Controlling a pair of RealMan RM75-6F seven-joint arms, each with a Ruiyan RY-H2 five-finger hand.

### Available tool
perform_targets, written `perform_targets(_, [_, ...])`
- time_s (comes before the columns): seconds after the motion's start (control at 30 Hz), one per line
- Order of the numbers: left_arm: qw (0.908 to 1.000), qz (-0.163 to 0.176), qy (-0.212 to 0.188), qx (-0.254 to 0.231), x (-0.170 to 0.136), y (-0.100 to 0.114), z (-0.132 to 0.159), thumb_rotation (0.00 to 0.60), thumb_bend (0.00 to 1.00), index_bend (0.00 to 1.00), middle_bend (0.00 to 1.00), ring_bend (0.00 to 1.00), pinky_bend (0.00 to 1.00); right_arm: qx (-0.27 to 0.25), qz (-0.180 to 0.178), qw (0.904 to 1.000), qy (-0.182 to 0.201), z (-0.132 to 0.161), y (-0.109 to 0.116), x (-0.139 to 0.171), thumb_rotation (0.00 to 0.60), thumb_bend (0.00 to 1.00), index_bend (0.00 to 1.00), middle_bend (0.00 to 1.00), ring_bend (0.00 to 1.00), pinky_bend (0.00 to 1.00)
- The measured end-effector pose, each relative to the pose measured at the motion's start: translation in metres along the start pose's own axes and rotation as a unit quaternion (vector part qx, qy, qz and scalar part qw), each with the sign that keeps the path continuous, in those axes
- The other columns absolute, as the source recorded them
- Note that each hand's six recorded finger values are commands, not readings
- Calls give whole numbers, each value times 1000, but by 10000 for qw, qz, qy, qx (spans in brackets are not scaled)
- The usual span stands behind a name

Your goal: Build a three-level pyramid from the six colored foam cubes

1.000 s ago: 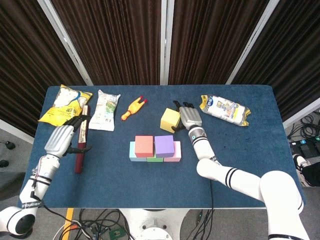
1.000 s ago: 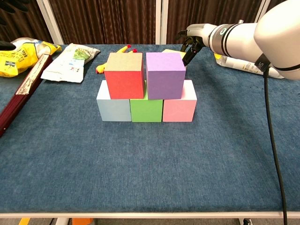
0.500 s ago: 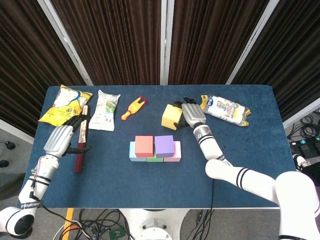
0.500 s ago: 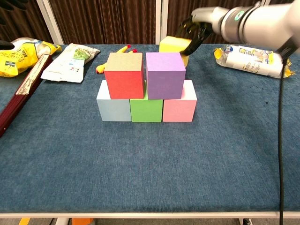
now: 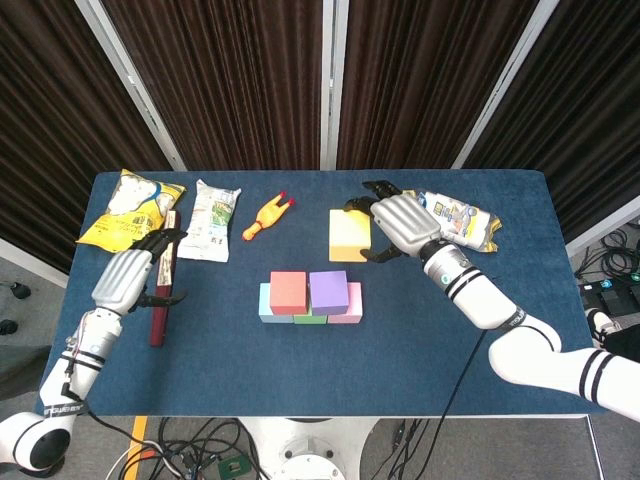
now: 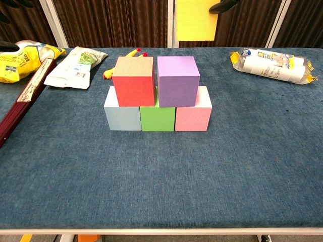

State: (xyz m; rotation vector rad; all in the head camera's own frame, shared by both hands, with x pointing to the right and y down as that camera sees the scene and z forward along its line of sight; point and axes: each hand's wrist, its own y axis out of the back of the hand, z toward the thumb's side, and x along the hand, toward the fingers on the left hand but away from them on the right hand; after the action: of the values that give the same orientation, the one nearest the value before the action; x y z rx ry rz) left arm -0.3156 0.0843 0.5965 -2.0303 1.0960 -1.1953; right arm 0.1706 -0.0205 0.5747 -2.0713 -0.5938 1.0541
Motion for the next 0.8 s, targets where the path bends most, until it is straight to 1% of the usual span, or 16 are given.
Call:
perform_targets(0.13, [10000, -2, 13, -9, 0, 0, 0, 600, 173, 169, 126, 88, 227, -4, 11, 9992, 406, 21, -2, 8, 600, 278, 246, 336, 42, 69])
perform_targets(0.3, [10000, 3, 13, -26, 0, 0, -1, 600, 172, 169, 126, 88, 227, -52, -104, 9974, 706, 38, -8, 13, 600, 230, 247, 326, 42, 69])
perform_targets(0.4, [10000, -11, -1, -26, 0, -1, -1, 600, 172, 169, 126, 88, 227, -188, -143, 9965, 807, 45, -16, 13, 600, 223, 247, 326, 42, 69])
perform_targets(0.6, [10000, 2, -3, -53, -1, -1, -1, 600, 172, 169, 126, 88, 227, -314, -49, 9955, 890, 52, -35, 11, 600, 221, 247, 322, 42, 69])
perform_targets(0.8, [10000, 2, -6, -72, -1, -1, -2, 600, 173, 169, 126, 88, 227, -273, -105, 9959, 855, 54, -38, 12, 600, 218, 246, 320, 42, 42])
